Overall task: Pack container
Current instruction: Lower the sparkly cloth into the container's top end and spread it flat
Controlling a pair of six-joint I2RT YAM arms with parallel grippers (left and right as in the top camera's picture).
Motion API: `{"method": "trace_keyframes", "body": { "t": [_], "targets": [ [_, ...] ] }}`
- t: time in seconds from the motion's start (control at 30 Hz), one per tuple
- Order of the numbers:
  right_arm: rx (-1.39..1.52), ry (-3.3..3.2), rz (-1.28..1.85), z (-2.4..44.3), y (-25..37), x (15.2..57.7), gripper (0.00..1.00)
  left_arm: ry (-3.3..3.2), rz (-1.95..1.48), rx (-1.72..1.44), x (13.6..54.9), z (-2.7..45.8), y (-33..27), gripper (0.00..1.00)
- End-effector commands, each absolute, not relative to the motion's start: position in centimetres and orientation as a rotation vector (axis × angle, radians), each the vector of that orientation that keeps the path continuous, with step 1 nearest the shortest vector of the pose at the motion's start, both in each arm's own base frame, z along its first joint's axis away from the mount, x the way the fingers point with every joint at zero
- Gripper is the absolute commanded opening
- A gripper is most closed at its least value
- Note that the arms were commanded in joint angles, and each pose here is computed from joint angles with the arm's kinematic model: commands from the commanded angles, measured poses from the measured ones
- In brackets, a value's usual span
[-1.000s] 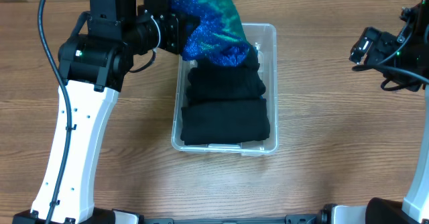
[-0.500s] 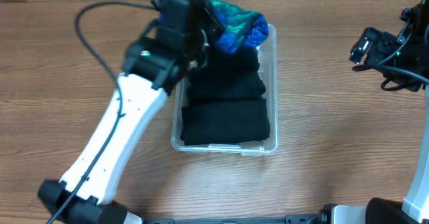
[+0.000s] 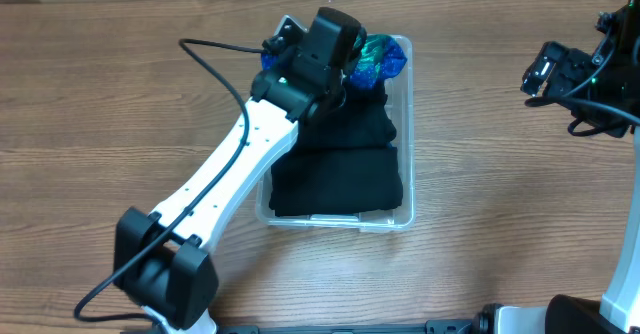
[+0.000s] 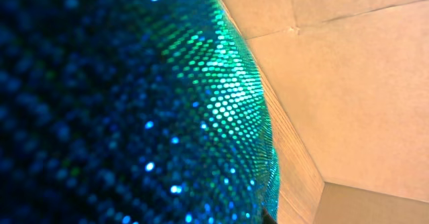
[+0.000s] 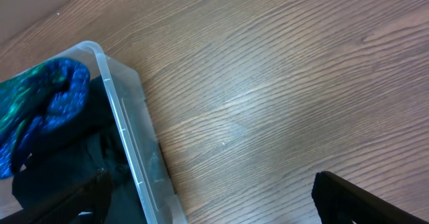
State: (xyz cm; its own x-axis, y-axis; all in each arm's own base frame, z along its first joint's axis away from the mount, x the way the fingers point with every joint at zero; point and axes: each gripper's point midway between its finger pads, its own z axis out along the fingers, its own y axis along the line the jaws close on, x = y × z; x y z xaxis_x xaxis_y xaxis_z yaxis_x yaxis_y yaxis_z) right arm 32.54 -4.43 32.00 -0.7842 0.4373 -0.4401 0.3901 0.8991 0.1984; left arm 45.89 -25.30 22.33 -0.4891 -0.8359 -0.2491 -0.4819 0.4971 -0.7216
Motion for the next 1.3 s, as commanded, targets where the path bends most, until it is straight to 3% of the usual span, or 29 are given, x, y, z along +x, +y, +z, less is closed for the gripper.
{"method": "trace_keyframes", "body": {
  "t": [0.0, 0.67, 0.93, 1.0, 1.1, 1.27],
  "targets": [
    [0.592, 2.577, 0.131, 31.9, -4.5, 32.7, 1.00, 2.149, -0.762, -1.058, 46.8, 21.3, -25.7, 0.04],
    [0.590, 2.571, 0.130, 32.0, -4.5, 32.8, 1.00, 2.314, -0.767, -1.030, 46.1, 15.3, -29.4, 0.04],
    [0.590, 2.570, 0.130, 32.0, -4.5, 32.8, 1.00, 2.317, -0.917, -1.012, 46.3, 16.4, -31.3, 0.05],
    [0.590, 2.571, 0.130, 32.0, -4.5, 32.8, 1.00, 2.303, -0.977, -0.995, 46.6, 17.5, -31.7, 0.15],
    [0.590, 2.571, 0.130, 32.0, -4.5, 32.8, 1.00, 2.280, -1.023, -0.983, 46.7, 19.0, -31.7, 0.45],
    [0.590, 2.571, 0.130, 32.0, -4.5, 32.8, 1.00, 2.179, -1.023, -0.985, 46.5, 23.2, -30.1, 0.50]
  ]
}}
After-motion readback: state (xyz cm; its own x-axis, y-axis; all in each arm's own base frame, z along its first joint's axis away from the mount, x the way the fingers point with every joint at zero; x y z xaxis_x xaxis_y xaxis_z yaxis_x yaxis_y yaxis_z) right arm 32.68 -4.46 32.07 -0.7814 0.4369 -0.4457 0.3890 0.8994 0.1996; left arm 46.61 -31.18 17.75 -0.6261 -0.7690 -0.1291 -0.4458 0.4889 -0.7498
